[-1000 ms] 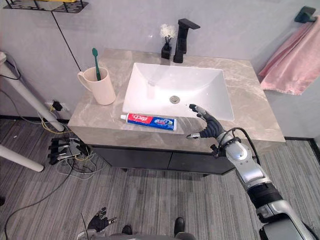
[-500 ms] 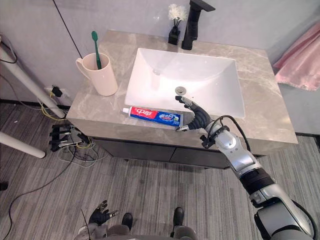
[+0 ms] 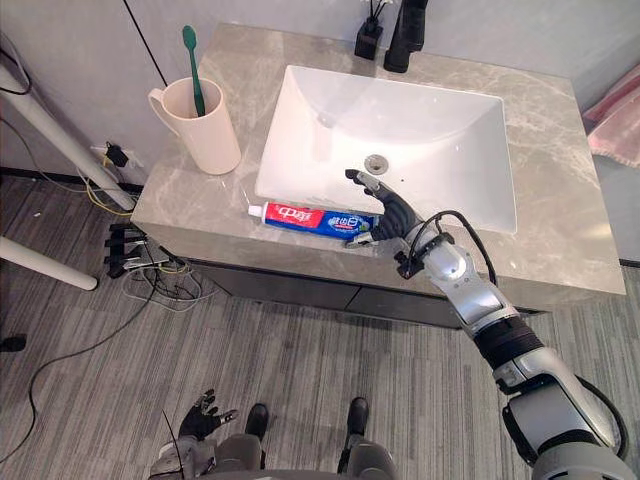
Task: Organize washtable
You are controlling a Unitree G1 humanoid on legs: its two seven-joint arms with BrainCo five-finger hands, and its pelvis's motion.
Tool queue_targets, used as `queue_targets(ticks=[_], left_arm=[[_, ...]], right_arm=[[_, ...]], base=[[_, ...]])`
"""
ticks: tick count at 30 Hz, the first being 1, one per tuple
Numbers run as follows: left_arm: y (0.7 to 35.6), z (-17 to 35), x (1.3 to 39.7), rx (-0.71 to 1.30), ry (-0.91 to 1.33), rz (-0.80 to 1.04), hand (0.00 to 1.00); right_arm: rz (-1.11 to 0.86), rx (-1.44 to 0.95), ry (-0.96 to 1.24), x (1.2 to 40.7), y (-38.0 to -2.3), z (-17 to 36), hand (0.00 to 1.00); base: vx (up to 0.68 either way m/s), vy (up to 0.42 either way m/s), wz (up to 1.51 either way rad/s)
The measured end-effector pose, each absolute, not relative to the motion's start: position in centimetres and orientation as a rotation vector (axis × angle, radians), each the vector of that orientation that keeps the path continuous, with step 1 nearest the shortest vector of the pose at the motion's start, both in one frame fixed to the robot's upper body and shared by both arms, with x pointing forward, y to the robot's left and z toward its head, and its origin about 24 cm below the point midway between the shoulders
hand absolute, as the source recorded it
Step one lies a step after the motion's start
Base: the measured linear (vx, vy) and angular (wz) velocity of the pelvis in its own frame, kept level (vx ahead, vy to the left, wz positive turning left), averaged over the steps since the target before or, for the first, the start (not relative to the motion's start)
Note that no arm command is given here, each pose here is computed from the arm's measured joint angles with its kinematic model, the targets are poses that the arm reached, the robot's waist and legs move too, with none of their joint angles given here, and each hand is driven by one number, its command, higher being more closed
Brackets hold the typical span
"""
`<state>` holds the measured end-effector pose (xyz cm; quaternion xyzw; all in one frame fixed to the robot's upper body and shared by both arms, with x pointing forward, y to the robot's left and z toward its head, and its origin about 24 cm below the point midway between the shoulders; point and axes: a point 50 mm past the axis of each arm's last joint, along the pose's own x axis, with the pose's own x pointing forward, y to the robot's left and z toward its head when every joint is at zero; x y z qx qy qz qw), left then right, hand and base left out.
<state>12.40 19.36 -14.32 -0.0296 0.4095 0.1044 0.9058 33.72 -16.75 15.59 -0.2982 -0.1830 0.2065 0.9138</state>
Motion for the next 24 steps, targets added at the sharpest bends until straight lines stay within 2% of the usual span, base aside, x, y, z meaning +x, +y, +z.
queue_targets(ticks=[11,12,24], left_arm=[[19.4,-14.3,12.5,-0.071,0.840,0.241,0.00],[19.4,-14.3,12.5,-0.071,0.840,0.241,0.00],[19.2,-14.2,12.9,-0.077,0.830,0.239,0.00]], right_arm=[[0.468,-0.637,-0.450,34.4,-14.9,17.7,0.00],[0.473,-0.627,-0.457,34.4,-14.5,17.8,1.00],[0.507,-0.643,-0.450,34.7,-13.5,18.1,1.00]], base=[[-0.01,-0.002,0.01],[0.00,0.000,0.00],[-0.01,-0.003,0.03]])
